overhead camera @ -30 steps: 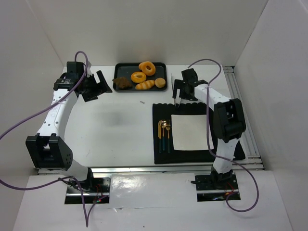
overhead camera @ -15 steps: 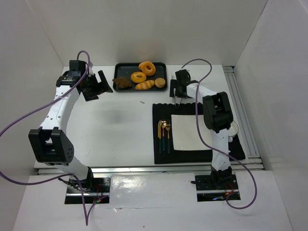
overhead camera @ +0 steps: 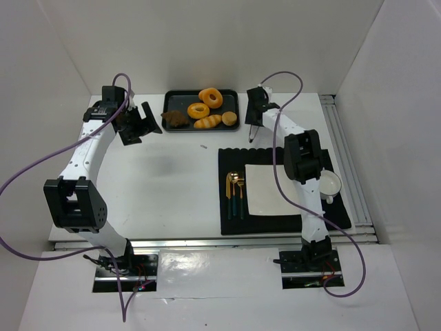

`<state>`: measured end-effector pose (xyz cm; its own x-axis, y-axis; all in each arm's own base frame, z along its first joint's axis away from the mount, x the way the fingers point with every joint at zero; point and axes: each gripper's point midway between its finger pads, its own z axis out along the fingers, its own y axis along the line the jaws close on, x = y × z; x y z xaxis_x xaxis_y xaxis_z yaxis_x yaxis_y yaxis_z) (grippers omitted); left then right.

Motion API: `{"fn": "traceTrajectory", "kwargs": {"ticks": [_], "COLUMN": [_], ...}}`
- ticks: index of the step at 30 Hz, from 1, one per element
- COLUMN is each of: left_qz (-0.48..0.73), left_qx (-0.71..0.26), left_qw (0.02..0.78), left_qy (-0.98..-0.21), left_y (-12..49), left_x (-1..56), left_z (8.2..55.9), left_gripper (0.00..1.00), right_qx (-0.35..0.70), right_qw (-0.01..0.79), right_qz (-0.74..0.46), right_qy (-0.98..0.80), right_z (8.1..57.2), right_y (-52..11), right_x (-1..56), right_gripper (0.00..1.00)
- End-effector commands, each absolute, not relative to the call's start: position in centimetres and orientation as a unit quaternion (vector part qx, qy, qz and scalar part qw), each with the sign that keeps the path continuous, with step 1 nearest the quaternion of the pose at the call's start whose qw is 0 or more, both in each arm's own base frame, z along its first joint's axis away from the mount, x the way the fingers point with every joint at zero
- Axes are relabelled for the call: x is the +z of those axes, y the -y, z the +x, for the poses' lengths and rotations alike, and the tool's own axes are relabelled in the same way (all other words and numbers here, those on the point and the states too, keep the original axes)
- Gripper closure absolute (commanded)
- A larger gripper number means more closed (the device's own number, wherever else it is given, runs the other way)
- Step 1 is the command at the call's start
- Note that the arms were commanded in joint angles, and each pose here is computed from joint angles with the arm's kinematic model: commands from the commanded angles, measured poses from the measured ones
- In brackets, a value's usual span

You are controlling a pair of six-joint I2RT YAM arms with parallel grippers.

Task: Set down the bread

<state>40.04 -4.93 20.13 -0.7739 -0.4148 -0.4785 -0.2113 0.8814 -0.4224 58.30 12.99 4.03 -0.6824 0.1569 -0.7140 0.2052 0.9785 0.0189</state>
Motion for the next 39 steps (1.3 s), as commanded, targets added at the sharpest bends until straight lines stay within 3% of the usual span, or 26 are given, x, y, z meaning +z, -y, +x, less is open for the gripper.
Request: {"fn": "traceTrajectory", "kwargs": {"ticks": [1,6,20,23,24,25,27,39], "left_qz": [-0.154,-0.153,-0.145,-0.148,-0.144,-0.146,-0.146,-0.147], "left_qx": [-0.173,-0.174,-0.181,-0.175,-0.174,-0.168,-0.168,-0.168], "left_qw": [0.311,0.316,0.314,0.311,0.312,0.313,0.313,0.308], "left_qy": [-0.922,-0.92,-0.92,-0.922,-0.923,-0.923,-0.923,-0.925], "left_y": [4.9,4.9,5.2,5.0,5.0,4.8,4.7,4.8], "left_x": [21.4,21.7,21.8,21.4,21.4,21.3,21.3,20.8], "left_z": [41.0,40.9,40.8,40.9,40.9,41.0,41.2,41.6], "left_gripper": [0.01,0.01,0.01,0.01,0.01,0.01,0.01,0.01], "right_qx": [-0.008,0.036,-0.049,-0.058,-0.062,-0.067,-0.069,-0.037], "right_qw": [0.423,0.42,0.437,0.432,0.426,0.422,0.416,0.385], "right_qz": [0.11,0.09,0.047,0.052,0.063,0.068,0.078,0.11], "right_qy": [-0.899,-0.902,-0.897,-0.898,-0.9,-0.901,-0.903,-0.915], "right_z": [59.8,59.7,61.7,61.8,61.6,61.3,61.1,59.0], "right_y": [-13.3,-12.9,-10.6,-9.8,-9.6,-9.4,-9.2,-10.0], "right_x": [10.5,13.4,6.7,6.1,6.2,6.0,6.3,3.0], "right_gripper": [0.41,0.41,0.35,0.25,0.19,0.06,0.0,0.02]}}
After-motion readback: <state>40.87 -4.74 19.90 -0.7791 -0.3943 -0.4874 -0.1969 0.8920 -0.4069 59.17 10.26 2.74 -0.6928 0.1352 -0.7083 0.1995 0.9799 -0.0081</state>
